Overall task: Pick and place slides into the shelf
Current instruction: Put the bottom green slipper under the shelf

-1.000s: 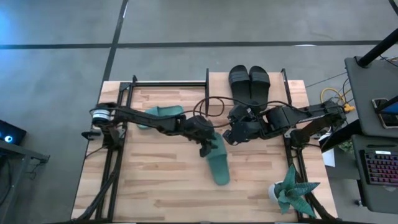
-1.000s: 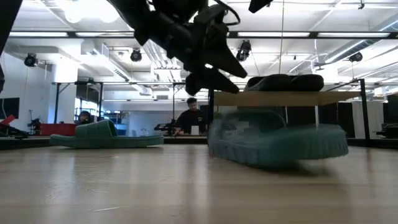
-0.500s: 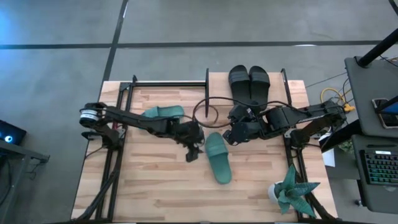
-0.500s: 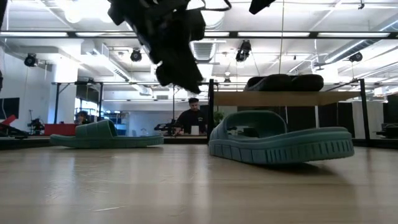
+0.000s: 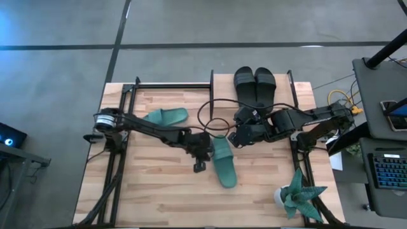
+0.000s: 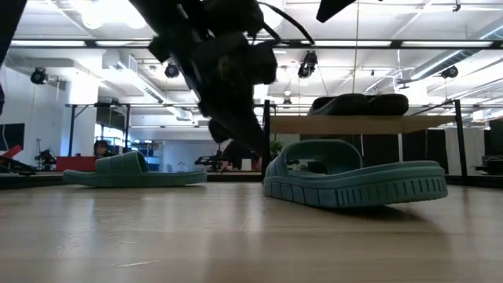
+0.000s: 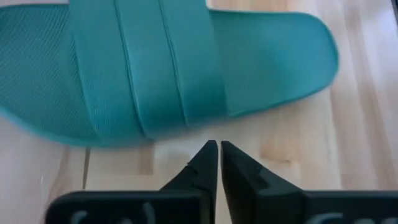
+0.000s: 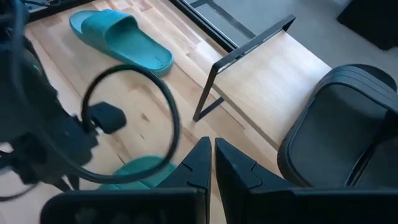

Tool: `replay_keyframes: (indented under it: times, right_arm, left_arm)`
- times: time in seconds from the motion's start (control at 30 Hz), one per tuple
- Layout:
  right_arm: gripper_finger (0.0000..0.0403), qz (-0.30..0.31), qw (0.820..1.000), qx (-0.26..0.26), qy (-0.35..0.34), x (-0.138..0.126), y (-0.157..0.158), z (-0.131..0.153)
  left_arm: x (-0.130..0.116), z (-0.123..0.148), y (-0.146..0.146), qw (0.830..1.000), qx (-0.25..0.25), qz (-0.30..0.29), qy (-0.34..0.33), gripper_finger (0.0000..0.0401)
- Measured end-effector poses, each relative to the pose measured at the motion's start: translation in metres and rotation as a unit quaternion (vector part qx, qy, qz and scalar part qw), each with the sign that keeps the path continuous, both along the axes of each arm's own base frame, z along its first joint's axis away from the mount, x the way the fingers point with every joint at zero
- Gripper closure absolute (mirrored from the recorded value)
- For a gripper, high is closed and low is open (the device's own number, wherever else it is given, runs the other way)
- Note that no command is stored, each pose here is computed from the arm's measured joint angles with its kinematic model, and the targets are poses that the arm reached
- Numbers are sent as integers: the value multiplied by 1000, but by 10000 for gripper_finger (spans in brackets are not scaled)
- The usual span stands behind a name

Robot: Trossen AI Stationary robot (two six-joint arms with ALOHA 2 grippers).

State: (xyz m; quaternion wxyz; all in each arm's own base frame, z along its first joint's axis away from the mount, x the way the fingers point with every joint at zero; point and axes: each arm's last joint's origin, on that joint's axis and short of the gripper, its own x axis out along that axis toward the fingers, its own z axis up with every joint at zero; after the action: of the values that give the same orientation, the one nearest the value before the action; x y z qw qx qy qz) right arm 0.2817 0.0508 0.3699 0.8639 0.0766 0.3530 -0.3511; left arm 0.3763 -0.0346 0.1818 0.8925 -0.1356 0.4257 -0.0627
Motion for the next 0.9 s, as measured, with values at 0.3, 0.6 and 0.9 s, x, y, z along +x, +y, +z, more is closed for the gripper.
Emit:
replay_keyframes:
  times: [0.3,0.6,0.9]
  right_arm:
    - [390,7,1000,1,2,-1,4,0]
    - [390,7,1000,0,2,-1,4,-1]
    - [390,95,989,107,34,-5,27,-4]
  left_arm:
    - [18,-17,3,999,-12,19,-25,390]
    - [27,-9,13,994,51,75,-59,389]
    - [-4,8,13,996,58,70,16,390]
